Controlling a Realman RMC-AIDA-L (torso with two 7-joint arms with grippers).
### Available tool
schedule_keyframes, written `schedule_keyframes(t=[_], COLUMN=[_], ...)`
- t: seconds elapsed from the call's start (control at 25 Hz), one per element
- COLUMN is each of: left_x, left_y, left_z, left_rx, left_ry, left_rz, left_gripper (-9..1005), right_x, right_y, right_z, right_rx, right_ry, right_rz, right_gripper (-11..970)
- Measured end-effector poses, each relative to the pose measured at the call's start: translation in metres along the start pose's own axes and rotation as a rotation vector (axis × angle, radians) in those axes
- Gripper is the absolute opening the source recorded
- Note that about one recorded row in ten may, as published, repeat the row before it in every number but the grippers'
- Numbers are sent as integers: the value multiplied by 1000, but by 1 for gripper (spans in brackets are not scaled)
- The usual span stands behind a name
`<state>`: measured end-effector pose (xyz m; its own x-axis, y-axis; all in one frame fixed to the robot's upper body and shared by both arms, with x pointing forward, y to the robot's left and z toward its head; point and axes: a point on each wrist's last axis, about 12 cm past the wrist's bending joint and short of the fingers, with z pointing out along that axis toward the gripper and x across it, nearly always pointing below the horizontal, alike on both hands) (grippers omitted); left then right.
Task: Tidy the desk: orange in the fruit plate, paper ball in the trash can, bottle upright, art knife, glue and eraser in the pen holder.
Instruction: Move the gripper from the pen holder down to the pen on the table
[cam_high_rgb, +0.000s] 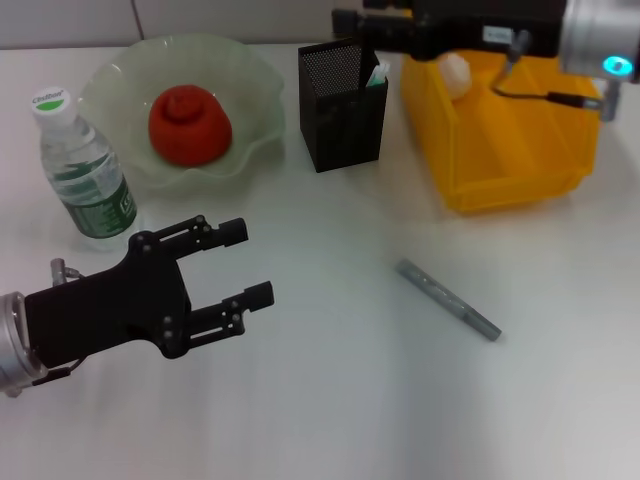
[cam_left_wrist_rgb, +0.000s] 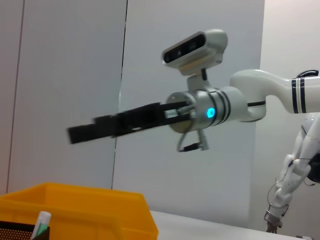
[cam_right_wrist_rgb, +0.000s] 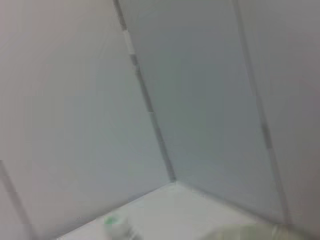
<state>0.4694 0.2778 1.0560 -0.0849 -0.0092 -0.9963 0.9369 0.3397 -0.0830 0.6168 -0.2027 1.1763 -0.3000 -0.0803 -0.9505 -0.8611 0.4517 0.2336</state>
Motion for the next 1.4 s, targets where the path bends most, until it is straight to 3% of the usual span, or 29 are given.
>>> schedule_keyframes(t=[0.08, 0.32, 0.48, 0.68, 1.04, 1.4], left_x=[0, 0, -1, -1, 1, 3], left_y=[0, 1, 1, 3, 1, 0], left_z=[0, -2, -2, -4, -4, -2], left_rx=[3, 5, 8, 10, 8, 15], left_ry=[2, 10, 12, 21, 33, 35], left_rz=[0, -3, -2, 3, 3, 1], left_gripper=[714, 714, 714, 714, 714, 715], right_x=[3, 13, 19, 23, 30, 43], right_y=[5, 9, 12, 16, 21, 28], right_z=[-11, -20, -13, 3, 26, 42], right_rx=[-49, -52, 4, 43, 97, 109], right_ry=[108, 380, 610, 790, 937, 1009], right_rz=[43, 78, 83, 67, 25, -84], right_gripper=[667, 666, 666, 665, 663, 658])
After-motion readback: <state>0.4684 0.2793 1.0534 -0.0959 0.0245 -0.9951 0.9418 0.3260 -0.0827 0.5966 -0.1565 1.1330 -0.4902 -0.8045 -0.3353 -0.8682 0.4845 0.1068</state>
